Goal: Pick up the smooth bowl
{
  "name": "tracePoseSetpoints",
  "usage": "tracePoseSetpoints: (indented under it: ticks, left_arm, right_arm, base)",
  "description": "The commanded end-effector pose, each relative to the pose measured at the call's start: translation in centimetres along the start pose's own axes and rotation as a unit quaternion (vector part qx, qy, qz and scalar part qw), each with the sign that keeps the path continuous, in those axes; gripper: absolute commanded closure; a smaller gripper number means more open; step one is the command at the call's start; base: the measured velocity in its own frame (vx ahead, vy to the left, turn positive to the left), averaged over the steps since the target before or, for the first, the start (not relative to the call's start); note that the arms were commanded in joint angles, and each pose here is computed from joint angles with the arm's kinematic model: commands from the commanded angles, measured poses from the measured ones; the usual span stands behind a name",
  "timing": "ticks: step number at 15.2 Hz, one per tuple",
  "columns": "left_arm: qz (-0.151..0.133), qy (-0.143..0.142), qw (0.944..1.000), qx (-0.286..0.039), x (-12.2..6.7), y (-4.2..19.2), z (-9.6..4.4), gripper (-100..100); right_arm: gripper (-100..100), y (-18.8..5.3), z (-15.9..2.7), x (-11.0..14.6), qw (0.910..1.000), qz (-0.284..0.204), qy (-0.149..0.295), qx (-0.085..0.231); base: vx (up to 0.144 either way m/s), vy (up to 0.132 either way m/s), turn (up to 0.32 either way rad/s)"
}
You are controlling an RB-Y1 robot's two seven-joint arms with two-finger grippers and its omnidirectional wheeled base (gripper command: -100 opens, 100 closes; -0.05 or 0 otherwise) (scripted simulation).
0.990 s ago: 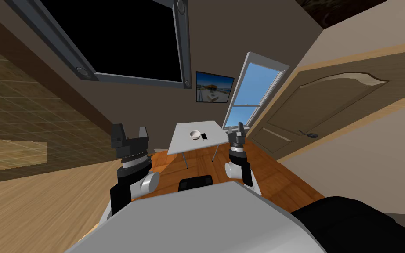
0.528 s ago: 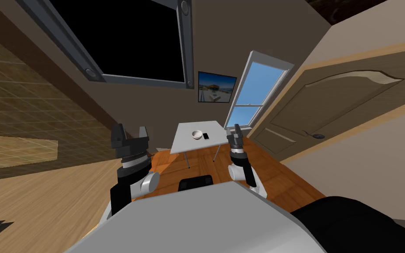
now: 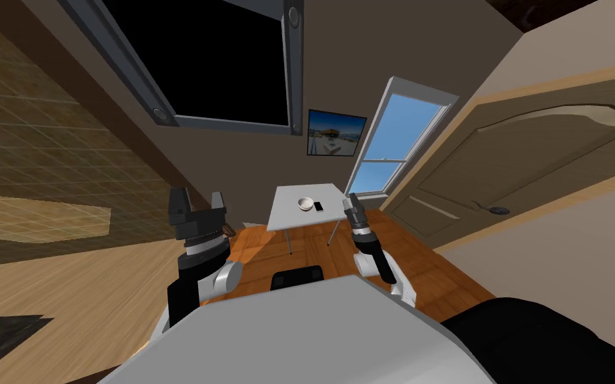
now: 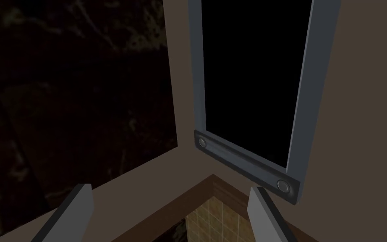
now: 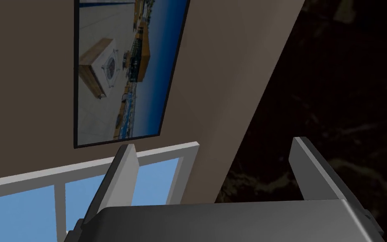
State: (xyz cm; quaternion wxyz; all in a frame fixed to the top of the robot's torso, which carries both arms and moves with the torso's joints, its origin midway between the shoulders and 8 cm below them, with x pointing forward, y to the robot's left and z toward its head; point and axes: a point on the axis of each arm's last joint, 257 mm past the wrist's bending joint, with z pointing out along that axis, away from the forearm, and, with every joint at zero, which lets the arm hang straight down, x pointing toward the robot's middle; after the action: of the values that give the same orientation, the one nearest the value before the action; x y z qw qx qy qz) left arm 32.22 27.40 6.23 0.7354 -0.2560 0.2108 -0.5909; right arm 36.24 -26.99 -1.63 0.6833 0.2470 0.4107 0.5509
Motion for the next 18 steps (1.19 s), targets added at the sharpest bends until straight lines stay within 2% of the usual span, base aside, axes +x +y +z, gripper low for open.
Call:
tracePoseSetpoints:
  ticks: [1,4,5,7,8,9,10,12,13,14,15,17,18]
  left_arm:
    - [0.0,0.0,1.0,0.0,0.0,0.0,0.0,0]
    - [0.0,0.0,1.0,0.0,0.0,0.0,0.0,0]
    - [0.0,0.0,1.0,0.0,0.0,0.0,0.0,0]
    - [0.0,0.0,1.0,0.0,0.0,0.0,0.0,0]
    - [0.0,0.0,1.0,0.0,0.0,0.0,0.0,0]
    - [0.0,0.0,1.0,0.0,0.0,0.0,0.0,0]
    - [0.0,0.0,1.0,0.0,0.0,0.0,0.0,0]
    - [0.0,0.0,1.0,0.0,0.0,0.0,0.0,0]
    - [0.0,0.0,1.0,0.0,0.0,0.0,0.0,0]
    - [0.0,0.0,1.0,0.0,0.0,0.0,0.0,0]
    - [0.0,0.0,1.0,0.0,0.0,0.0,0.0,0]
    - [0.0,0.0,1.0,0.0,0.0,0.0,0.0,0]
    - [0.0,0.0,1.0,0.0,0.0,0.0,0.0,0]
  right_arm:
    - [-100,-1.7,-1.0,0.1,0.9991,-0.029,0.023,0.019]
    - [-100,-3.0,-1.7,0.3,0.9962,-0.059,0.056,0.033]
    - [-100,-4.3,-2.5,0.0,0.9934,-0.079,0.067,0.049]
    - [-100,-4.3,-2.5,0.2,0.992,-0.085,0.079,0.048]
    - [-100,-5.7,-3.4,-0.2,0.9874,-0.109,0.096,0.064]
    - [-100,-5.7,-3.4,-0.1,0.9862,-0.113,0.103,0.064]
    - [-100,-7.1,-4.4,-0.6,0.9809,-0.134,0.116,0.081]
    - [-100,-7.1,-4.3,-0.4,0.9786,-0.141,0.128,0.079]
    - [-100,-8.5,-5.4,-1.0,0.9709,-0.165,0.145,0.096]
    - [-100,-8.5,-5.4,-0.9,0.9691,-0.169,0.153,0.095]
    - [-100,-9.9,-6.5,-1.7,0.9608,-0.191,0.167,0.112]
    - [-100,-9.9,-6.5,-1.6,0.9577,-0.197,0.178,0.11]
    - [-100,-11.3,-7.7,-2.4,0.947,-0.221,0.195,0.126]
  base:
    - [-0.005,0.098,0.128]
    - [-0.009,0.11,0.093]
    - [0.0,0.135,0.104]
    - [-0.003,0.121,0.054]
    - [0.0,0.095,0.085]
    - [0.009,0.099,0.102]
    - [0.011,0.141,0.154]
    - [0.002,0.123,0.057]
    - [-0.004,0.102,0.22]
    - [-0.003,0.108,-0.004]
    - [0.008,0.139,0.103]
    - [0.024,0.122,0.074]
    - [0.027,0.108,0.115]
